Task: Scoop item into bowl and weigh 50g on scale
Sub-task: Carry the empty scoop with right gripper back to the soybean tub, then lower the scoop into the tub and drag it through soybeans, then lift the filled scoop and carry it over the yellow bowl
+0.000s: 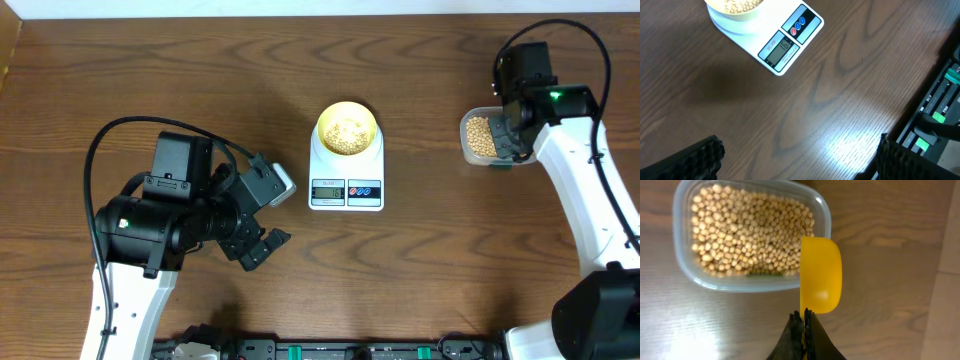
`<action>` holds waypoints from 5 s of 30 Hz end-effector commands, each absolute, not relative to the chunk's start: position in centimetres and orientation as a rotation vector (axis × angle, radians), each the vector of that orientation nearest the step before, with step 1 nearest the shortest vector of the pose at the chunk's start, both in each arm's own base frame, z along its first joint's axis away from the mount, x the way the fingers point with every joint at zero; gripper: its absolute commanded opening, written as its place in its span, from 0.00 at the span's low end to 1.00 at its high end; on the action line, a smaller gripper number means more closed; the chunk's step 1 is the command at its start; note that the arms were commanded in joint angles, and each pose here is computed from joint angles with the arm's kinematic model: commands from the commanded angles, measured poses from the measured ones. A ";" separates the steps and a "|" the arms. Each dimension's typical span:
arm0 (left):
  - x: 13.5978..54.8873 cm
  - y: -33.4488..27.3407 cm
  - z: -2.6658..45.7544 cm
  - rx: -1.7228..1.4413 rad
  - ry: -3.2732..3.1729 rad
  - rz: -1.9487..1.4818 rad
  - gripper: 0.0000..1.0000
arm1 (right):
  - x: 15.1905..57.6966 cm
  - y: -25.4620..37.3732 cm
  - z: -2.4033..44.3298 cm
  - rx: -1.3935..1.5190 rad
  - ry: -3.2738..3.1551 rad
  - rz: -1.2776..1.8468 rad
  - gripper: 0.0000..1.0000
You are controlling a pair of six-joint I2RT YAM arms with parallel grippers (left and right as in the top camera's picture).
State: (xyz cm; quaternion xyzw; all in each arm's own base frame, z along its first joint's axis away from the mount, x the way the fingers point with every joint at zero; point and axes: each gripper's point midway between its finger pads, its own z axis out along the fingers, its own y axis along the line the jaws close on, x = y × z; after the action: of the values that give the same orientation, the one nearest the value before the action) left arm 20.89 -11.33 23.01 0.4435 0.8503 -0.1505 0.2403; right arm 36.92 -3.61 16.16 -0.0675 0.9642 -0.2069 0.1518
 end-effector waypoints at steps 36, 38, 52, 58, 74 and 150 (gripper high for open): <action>21.0 -11.3 23.8 1.225 2.295 -0.396 0.99 | 40.0 -4.3 10.6 -0.093 2.723 -0.665 0.01; 21.0 -11.3 23.8 1.225 2.295 -0.396 0.99 | 40.0 -3.7 10.3 -0.104 2.736 -0.606 0.01; 21.0 -11.3 23.8 1.225 2.295 -0.396 0.99 | 39.4 1.7 8.8 -0.119 2.818 -0.137 0.01; 21.0 -11.3 23.8 1.225 2.295 -0.396 0.99 | 39.3 1.9 9.5 -0.094 2.810 -0.110 0.01; 21.0 -11.3 23.8 1.225 2.295 -0.396 0.99 | 38.5 0.3 10.4 0.137 2.796 0.444 0.01; 21.0 -11.3 23.8 1.225 2.295 -0.396 0.99 | 39.6 7.4 17.8 0.358 2.468 1.411 0.01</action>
State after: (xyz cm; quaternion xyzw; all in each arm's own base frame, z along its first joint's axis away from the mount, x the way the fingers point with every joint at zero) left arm 20.88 -11.33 23.01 0.4435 0.8502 -0.1504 0.2405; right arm 39.50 5.16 16.45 0.1309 0.8621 0.4674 0.1452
